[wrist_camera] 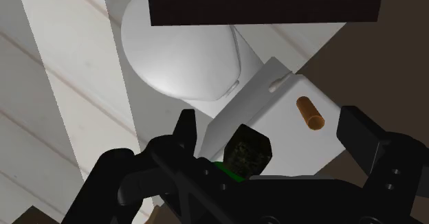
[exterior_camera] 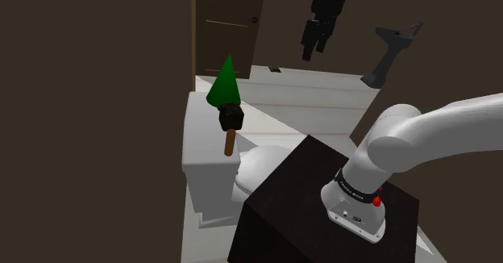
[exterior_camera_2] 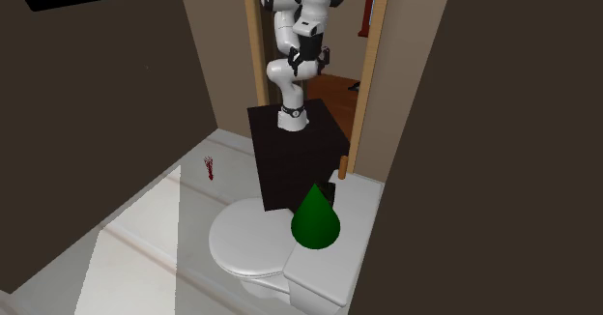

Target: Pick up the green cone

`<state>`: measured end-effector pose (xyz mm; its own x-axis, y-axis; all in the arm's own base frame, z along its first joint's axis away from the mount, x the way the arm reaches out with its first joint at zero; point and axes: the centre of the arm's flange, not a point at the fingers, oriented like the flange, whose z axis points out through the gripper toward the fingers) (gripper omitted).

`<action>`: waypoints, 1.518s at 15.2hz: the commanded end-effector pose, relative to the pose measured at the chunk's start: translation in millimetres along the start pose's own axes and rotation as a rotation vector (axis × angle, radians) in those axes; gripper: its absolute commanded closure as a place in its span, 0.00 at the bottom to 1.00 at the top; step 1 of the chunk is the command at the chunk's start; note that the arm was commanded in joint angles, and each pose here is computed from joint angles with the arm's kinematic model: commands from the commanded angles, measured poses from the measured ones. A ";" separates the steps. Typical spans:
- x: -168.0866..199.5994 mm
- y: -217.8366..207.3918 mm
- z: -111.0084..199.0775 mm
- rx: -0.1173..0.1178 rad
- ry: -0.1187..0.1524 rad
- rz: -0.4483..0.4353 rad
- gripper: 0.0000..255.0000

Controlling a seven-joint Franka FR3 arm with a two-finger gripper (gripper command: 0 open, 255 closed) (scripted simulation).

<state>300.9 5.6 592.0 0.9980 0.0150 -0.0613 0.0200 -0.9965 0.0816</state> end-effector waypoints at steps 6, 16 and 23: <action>27.5 -18.0 46.6 -0.032 0.124 0.115 0.00; 103.4 -38.2 128.6 -0.096 0.373 0.345 0.00; 169.0 -37.9 173.9 -0.141 0.547 0.505 0.00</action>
<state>446.5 33.5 413.9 0.7979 -0.3494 0.4912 -0.4557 -0.8830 0.1121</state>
